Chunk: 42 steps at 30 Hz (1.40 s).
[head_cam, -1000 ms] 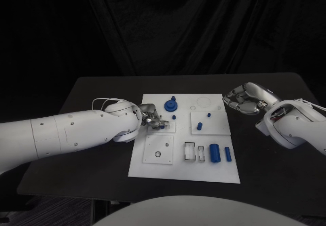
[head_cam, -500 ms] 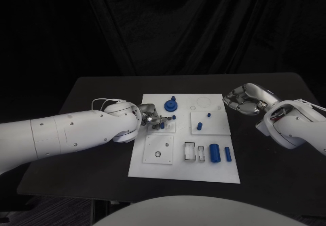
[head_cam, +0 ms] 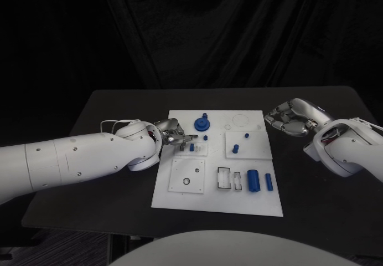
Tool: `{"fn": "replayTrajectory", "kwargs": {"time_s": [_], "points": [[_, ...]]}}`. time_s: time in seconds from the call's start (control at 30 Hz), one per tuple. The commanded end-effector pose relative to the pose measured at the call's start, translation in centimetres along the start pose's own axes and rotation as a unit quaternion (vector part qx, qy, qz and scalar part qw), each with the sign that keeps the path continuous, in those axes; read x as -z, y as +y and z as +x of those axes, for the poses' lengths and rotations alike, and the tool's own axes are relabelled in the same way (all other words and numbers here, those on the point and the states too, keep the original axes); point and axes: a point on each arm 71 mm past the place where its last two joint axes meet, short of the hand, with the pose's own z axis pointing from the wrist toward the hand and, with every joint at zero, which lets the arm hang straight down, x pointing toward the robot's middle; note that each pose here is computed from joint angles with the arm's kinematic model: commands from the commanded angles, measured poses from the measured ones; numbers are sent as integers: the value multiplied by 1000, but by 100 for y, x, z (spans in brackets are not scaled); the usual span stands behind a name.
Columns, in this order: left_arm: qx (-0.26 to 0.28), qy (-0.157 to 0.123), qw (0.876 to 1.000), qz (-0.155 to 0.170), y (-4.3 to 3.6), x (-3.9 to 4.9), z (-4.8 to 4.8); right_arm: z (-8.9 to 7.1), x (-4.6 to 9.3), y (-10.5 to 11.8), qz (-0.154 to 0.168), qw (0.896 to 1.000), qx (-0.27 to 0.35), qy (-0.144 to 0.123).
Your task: Assemble the parts on the task board
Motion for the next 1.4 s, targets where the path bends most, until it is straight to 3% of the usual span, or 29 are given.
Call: {"fn": "replayTrajectory", "kwargs": {"time_s": [0.03,0.23,0.43,0.7,1.0,1.4], "points": [[3,-40,999,27,-66,25,-157,6,8,-7,6,1000,1,-2],[-25,-44,998,44,-127,62,-413,-3,15,-3,3,1000,1,-7],[-50,-24,998,37,-142,50,-557,-2,13,0,3,1000,1,-7],[-89,28,996,-17,-42,-108,-620,-3,5,28,-9,1000,3,-12],[-105,40,992,-61,64,-310,-713,5,-5,56,-22,1000,14,-12],[-108,41,991,-73,102,-394,-744,4,-4,55,-23,1000,15,-13]]}}
